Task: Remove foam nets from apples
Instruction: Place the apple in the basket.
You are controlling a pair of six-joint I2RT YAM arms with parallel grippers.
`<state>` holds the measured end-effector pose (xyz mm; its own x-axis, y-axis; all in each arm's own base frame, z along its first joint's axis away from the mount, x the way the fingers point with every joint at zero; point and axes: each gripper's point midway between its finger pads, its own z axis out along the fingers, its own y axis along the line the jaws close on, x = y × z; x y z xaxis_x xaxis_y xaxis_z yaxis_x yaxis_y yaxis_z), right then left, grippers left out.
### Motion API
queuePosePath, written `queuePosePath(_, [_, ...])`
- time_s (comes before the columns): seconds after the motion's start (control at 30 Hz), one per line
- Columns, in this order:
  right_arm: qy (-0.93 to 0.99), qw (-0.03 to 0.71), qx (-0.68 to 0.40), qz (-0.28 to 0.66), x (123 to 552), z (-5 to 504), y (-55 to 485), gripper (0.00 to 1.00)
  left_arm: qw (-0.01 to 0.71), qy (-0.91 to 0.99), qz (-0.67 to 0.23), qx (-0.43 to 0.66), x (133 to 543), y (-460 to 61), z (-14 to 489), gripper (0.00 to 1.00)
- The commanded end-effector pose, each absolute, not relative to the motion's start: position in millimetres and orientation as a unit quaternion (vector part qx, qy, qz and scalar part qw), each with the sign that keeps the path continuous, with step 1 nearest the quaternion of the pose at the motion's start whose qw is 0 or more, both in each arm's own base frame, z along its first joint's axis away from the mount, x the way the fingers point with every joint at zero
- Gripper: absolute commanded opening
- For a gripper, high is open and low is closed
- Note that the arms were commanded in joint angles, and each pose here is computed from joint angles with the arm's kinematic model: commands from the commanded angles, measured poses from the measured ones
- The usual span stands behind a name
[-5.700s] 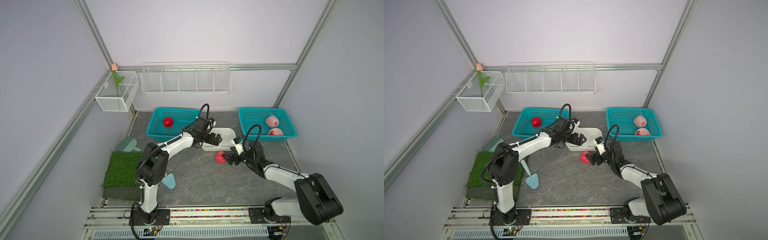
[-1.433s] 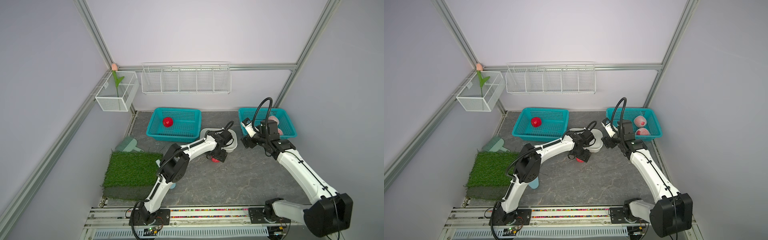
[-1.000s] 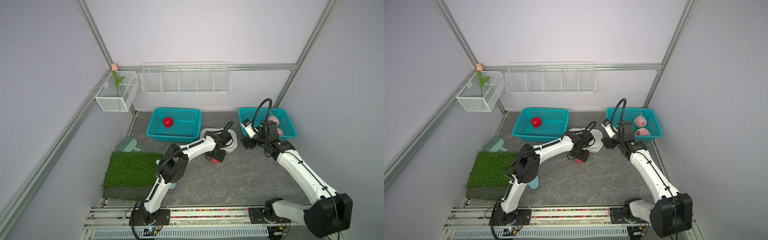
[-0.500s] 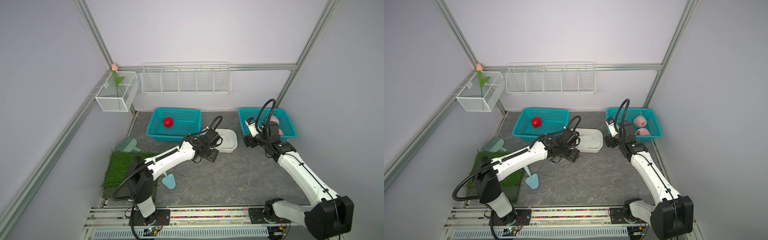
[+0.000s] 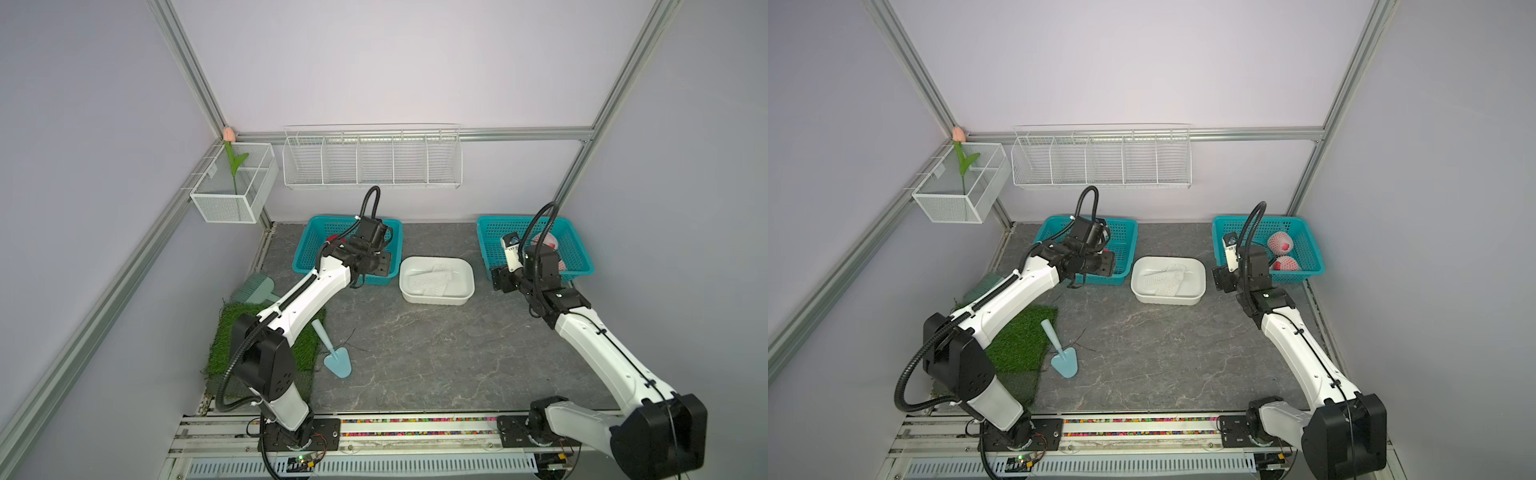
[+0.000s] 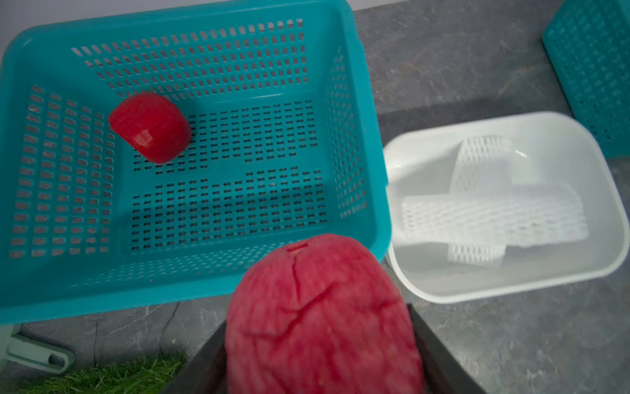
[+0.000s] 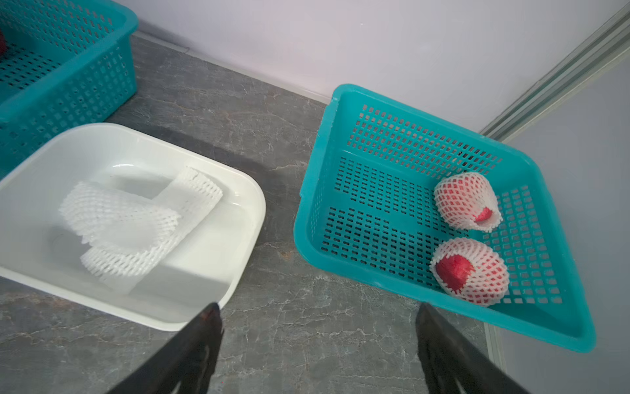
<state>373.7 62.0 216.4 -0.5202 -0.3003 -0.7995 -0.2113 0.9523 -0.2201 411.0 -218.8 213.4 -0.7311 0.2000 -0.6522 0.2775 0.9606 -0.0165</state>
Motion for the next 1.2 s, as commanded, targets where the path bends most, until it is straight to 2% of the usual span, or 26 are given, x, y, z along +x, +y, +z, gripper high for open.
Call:
queuePosePath(0.0, [0.883,0.442,-0.146,-0.059,378,203,58,0.89,0.351,0.924,-0.070,0.137,441,-227,210,0.57])
queuePosePath(0.27, [0.856,0.483,-0.150,-0.106,392,212,48,0.89,0.318,0.936,-0.047,0.144,489,-226,156,0.57])
queuePosePath(0.7, [0.859,0.468,-0.168,-0.118,403,197,47,0.89,0.258,0.954,-0.015,0.150,508,-226,87,0.59])
queuePosePath(0.77, [0.861,0.466,-0.170,-0.116,402,193,48,0.89,0.248,0.957,-0.011,0.150,509,-226,80,0.64])
queuePosePath(0.87, [0.862,0.466,-0.166,-0.112,401,191,49,0.89,0.245,0.959,-0.004,0.143,508,-223,78,0.78])
queuePosePath(1.0, [0.863,0.468,-0.150,-0.117,401,193,36,0.89,0.270,0.955,0.001,0.125,506,-216,94,0.91])
queuePosePath(1.17, [0.862,0.473,-0.137,-0.119,399,199,28,0.89,0.293,0.949,-0.004,0.112,501,-212,117,0.94])
